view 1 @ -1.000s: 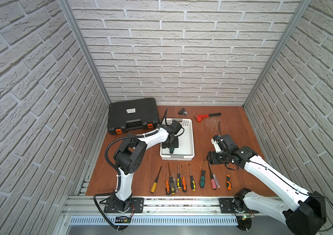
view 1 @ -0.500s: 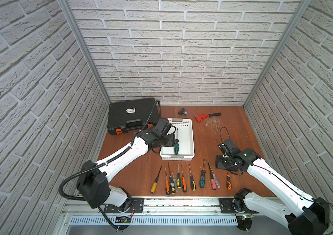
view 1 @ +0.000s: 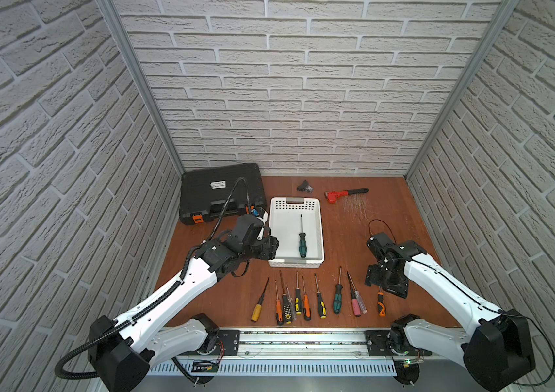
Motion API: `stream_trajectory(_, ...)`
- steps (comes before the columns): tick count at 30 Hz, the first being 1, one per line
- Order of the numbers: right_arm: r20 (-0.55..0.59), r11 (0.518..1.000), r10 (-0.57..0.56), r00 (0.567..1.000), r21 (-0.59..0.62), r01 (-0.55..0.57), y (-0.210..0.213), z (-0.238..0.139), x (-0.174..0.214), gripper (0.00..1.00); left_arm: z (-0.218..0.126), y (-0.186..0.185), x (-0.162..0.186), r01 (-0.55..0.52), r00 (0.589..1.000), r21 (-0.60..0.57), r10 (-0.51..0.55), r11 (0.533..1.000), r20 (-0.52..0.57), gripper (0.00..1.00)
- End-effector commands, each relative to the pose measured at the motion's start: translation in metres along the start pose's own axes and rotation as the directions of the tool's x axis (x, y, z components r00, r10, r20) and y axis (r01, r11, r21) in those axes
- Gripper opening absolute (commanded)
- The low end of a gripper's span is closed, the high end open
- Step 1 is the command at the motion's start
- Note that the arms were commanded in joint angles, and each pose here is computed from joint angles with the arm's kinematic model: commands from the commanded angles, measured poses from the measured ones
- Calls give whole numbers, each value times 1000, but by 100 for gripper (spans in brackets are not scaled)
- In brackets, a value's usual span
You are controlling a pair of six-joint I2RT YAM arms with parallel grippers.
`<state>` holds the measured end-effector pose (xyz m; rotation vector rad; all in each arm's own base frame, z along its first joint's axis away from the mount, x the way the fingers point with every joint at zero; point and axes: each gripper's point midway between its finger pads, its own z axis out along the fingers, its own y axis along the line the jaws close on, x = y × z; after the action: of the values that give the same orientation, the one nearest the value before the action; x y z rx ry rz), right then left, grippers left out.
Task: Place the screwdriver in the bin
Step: 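Grasp the orange-grey screwdriver handle with the right gripper while the left arm withdraws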
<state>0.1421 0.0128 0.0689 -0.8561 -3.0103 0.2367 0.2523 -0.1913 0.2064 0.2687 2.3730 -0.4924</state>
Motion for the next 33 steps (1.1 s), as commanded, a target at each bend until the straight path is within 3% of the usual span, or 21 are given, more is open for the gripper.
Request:
stream_trajectory(1, -71, 999, 29, 997, -31, -31, 3, 13, 11, 82, -9, 3, -9, -1, 998, 11, 0, 1000, 55, 71)
stream_trajectory(11, -156, 999, 11, 988, -48, -19, 13, 33, 11, 77, -18, 16, -8, 13, 996, -30, -11, 999, 86, 72)
stream_trajectory(14, -179, 997, 10, 984, -73, -24, 19, 39, 14, 70, -16, 20, -7, 29, 996, -35, -26, 999, 87, 72)
stream_trajectory(33, -184, 992, 16, 983, -117, -38, 20, 42, 21, 59, -7, 32, -16, 70, 994, -61, -64, 996, 93, 72)
